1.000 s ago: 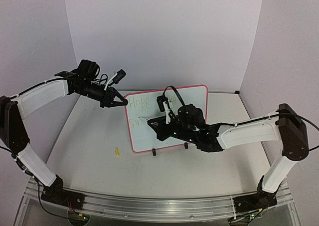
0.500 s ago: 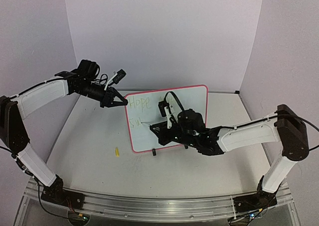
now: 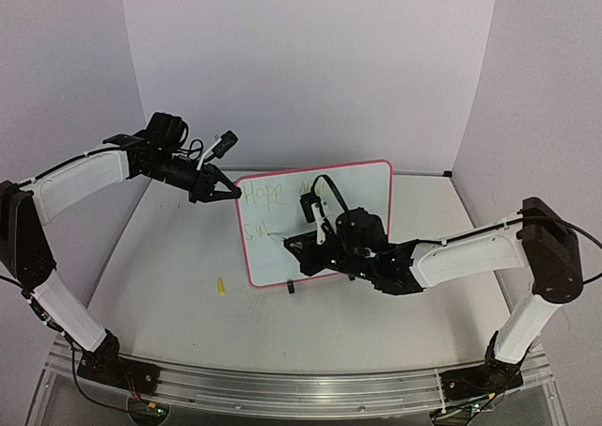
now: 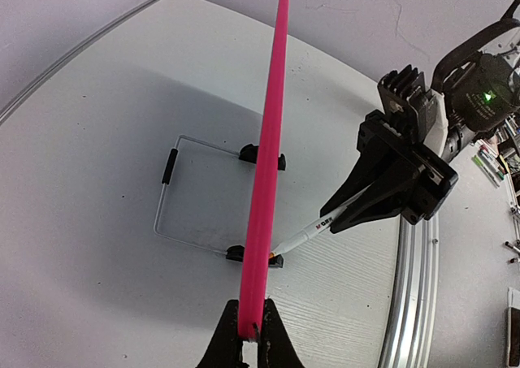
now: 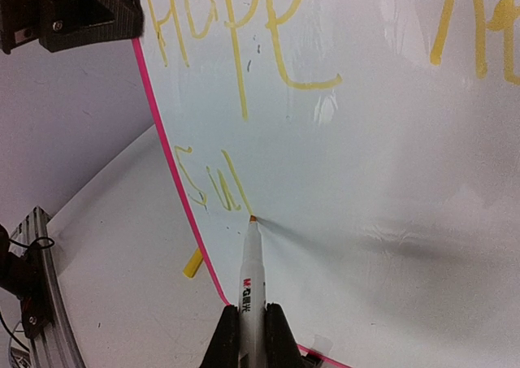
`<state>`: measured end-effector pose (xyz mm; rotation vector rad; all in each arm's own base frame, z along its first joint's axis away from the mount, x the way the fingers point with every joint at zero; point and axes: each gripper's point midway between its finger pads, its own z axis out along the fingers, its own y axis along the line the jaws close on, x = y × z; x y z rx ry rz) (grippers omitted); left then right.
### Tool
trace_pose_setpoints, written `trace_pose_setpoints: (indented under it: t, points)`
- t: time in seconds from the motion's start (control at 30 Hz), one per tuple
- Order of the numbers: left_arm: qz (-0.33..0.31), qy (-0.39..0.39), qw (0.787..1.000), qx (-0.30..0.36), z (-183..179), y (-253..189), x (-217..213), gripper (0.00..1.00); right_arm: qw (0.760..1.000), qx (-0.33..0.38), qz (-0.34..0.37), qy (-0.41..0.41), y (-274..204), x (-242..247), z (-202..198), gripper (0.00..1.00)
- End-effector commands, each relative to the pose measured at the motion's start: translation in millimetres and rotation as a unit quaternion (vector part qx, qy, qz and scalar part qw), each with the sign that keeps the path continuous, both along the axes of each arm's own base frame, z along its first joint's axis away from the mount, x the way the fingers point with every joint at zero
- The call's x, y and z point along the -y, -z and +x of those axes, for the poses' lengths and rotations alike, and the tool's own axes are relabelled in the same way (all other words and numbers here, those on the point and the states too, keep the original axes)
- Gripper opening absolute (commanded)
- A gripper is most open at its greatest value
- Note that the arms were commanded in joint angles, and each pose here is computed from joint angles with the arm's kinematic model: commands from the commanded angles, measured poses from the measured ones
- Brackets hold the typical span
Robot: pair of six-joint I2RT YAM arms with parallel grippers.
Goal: Write a sentence on the whiteboard
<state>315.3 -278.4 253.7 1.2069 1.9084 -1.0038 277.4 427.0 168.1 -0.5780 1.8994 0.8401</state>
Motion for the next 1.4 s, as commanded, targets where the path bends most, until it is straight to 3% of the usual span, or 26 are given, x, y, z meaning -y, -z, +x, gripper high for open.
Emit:
trace_pose_setpoints:
  t: [0.0,0.8,1.17,1.37]
  points:
    - [0.036,0.008,0.999,-0.030,-9,27,5,0.00,0.998,0.031,0.055,0.015,-36,-3,10,0.00]
    - [0.036,0.010,0.999,-0.029,-10,26,6,0.00,0.997,0.032,0.050,0.055,-34,15,14,0.00]
    - [0.036,0.010,0.999,-0.030,-11,27,7,0.00,0.995,0.058,0.085,-0.011,-68,12,-9,0.00]
    - [0.037,0.010,0.999,-0.030,-10,28,7,0.00,0.995,0.059,0.075,-0.008,-66,4,-2,0.00]
